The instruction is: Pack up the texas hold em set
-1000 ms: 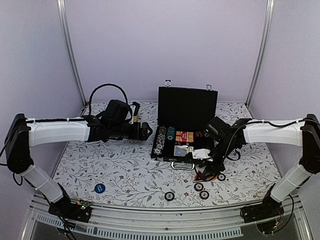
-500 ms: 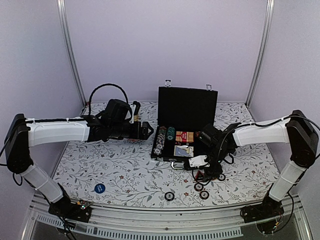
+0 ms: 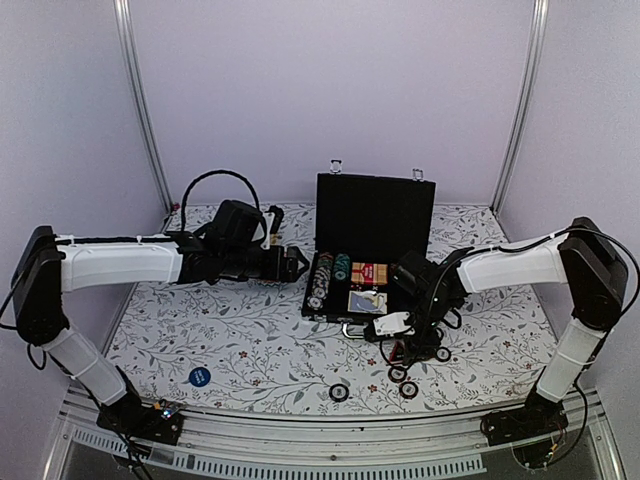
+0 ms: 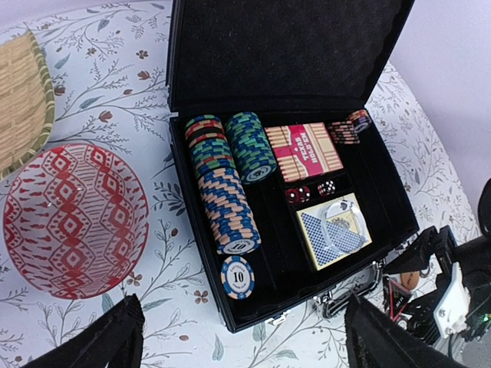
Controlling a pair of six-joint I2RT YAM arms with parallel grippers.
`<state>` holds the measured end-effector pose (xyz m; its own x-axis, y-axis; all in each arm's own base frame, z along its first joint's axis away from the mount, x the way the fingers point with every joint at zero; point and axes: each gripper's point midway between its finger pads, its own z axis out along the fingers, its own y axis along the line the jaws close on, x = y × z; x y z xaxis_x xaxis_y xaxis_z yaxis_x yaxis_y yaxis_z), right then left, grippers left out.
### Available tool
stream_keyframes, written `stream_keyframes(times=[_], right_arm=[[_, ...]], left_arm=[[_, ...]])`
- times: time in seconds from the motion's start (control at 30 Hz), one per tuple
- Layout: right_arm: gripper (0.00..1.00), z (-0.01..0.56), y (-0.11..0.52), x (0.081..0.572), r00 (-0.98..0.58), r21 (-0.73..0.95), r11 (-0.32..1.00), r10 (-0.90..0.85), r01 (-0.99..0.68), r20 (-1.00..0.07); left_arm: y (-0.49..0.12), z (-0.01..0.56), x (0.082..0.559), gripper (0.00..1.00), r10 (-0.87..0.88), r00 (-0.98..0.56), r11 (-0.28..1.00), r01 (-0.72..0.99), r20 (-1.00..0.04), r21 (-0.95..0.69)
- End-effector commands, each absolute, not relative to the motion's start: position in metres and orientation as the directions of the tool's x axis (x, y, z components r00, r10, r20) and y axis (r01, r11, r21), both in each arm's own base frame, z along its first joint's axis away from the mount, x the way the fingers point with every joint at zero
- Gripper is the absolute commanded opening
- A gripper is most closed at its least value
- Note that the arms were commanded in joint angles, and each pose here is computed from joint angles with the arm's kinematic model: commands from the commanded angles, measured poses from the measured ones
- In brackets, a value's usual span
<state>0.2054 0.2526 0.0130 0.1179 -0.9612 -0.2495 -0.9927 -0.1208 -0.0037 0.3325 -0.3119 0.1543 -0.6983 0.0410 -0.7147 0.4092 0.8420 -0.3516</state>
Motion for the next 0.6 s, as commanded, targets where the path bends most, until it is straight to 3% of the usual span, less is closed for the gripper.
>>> stream_keyframes(times=[0.0, 0.57], right_arm=[[0.74, 0.0121, 0.2618, 0.2117, 0.126, -0.017, -0.126, -0.958, -0.992, -0.259], [0.59, 0.0129, 0.261, 0.2077, 0.119, -0.006, -0.122, -0.96, -0.993, -0.252]], left_arm=[[-0.3202, 0.1601, 0.3366, 0.91, 0.034, -0.69, 0.83, 0.423, -0.723, -0.365], [-0.3242, 0.1544, 0.3394, 0.91, 0.041, -0.698, 0.83, 0.422, -0.715, -0.364]])
